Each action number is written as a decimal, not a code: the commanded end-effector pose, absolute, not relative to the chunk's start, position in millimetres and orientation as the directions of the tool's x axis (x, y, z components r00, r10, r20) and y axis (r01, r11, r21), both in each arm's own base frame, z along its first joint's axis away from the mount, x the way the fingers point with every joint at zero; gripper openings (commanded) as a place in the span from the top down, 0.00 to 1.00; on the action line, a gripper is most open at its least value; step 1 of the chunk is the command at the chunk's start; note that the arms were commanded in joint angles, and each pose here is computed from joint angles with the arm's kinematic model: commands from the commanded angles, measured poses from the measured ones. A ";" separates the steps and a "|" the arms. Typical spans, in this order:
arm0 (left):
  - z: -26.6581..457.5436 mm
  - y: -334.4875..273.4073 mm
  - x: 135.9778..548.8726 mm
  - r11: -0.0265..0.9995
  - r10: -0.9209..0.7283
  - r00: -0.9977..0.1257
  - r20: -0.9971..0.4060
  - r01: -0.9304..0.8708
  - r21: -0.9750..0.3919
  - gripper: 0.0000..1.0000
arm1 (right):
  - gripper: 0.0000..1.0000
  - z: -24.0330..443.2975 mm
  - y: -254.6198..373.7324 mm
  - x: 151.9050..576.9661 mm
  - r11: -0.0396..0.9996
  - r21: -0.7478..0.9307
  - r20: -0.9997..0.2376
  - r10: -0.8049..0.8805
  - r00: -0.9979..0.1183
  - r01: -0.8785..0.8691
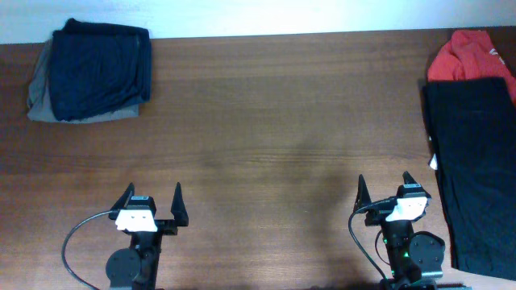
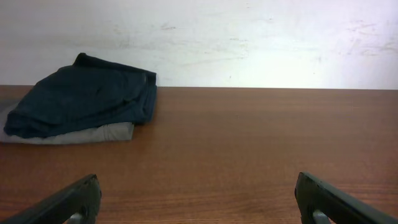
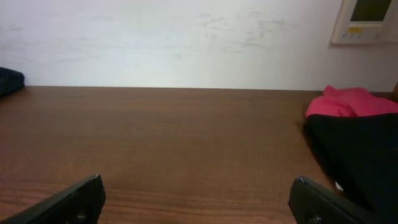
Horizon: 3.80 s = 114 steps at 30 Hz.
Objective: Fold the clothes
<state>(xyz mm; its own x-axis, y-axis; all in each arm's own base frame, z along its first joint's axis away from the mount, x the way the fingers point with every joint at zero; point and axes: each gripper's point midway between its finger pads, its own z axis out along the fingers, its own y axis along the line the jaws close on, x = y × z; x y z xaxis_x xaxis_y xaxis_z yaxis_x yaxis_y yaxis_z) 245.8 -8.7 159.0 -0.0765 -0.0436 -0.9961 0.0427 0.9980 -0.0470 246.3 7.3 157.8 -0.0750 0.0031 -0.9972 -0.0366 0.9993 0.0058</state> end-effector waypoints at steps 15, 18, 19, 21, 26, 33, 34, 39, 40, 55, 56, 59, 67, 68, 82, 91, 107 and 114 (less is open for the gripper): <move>155.6 -8.8 246.0 0.999 -0.028 -0.084 -0.996 0.043 -0.032 0.01 | 0.02 155.9 5.4 246.1 0.999 0.017 -0.997 0.015 -0.078 -0.027; 155.6 -8.8 246.0 0.999 -0.028 -0.084 -0.996 0.043 -0.032 0.01 | 0.02 155.8 5.4 246.1 0.999 0.017 -0.997 0.015 -0.078 -0.027; 155.6 -8.8 246.0 0.999 -0.028 -0.084 -0.996 0.043 -0.032 0.01 | 0.02 155.9 5.3 246.1 0.999 0.017 -0.997 0.015 -0.078 -0.027; 155.8 -8.7 246.0 0.999 -0.028 -0.083 -0.996 0.043 -0.032 0.01 | 0.02 155.9 5.4 246.1 0.999 0.017 -0.997 0.015 -0.078 -0.027; 155.8 -8.8 246.0 0.999 -0.028 -0.083 -0.996 0.043 -0.032 0.01 | 0.02 155.9 5.4 246.1 0.999 0.017 -0.997 0.015 -0.078 -0.027; 155.6 -8.8 246.0 0.999 -0.028 -0.084 -0.996 0.043 -0.032 0.01 | 0.02 167.6 18.4 245.8 0.994 0.038 -0.999 0.035 -0.034 -0.103; 155.6 -8.8 246.0 0.999 -0.028 -0.084 -0.996 0.043 -0.032 0.01 | 0.02 172.2 48.9 239.9 0.950 0.147 -0.989 0.138 -0.052 -0.277; 155.6 -8.8 246.0 0.999 -0.028 -0.084 -0.996 0.043 -0.032 0.01 | 0.02 175.5 124.6 193.9 0.541 0.621 -0.784 0.431 -0.447 -0.567; 155.6 -8.8 246.0 0.999 -0.028 -0.084 -0.996 0.043 -0.032 0.01 | 0.02 179.0 124.4 194.1 0.530 0.632 -0.775 0.446 -0.448 -0.565; 155.6 -8.8 246.0 0.999 -0.028 -0.084 -0.996 0.043 -0.032 0.01 | 0.02 314.0 47.5 280.1 0.916 0.318 -0.947 0.294 -0.127 -0.245; 155.6 -8.8 246.0 0.999 -0.028 -0.084 -0.996 0.043 -0.032 0.01 | 0.02 314.9 35.1 295.5 0.943 0.292 -0.950 0.266 -0.163 -0.161; 155.6 -8.8 246.0 0.999 -0.028 -0.084 -0.996 0.043 -0.032 0.01 | 0.02 311.7 -7.9 344.2 0.985 0.137 -0.936 0.162 -0.311 0.101; 155.6 -8.8 246.0 0.999 -0.028 -0.084 -0.996 0.043 -0.032 0.01 | 0.02 228.2 -110.6 430.0 0.853 -0.371 -0.660 0.036 -0.750 0.368; 155.6 -8.8 246.0 0.999 -0.028 -0.084 -0.996 0.043 -0.032 0.01 | 0.02 214.6 -117.8 436.4 0.847 -0.381 -0.643 0.047 -0.765 0.372; 155.8 -8.7 246.0 0.999 -0.028 -0.083 -0.996 0.043 -0.032 0.01 | 0.02 55.3 -212.9 473.4 0.861 -0.454 -0.393 0.035 -0.919 0.227; 155.6 -8.8 246.0 0.999 -0.028 -0.084 -0.996 0.043 -0.032 0.01 | 0.02 2.4 -220.1 484.9 0.886 -0.408 -0.369 0.061 -0.928 0.220; 155.8 -8.7 246.0 0.999 -0.028 -0.083 -0.996 0.043 -0.032 0.01 | 0.96 28.0 -224.8 482.6 0.844 -0.354 -0.457 0.219 -0.862 0.403; 155.6 -8.8 246.0 0.999 -0.028 -0.084 -0.996 0.043 -0.032 0.01 | 0.96 155.8 -249.4 463.8 0.681 -0.384 -0.662 0.268 -0.700 0.623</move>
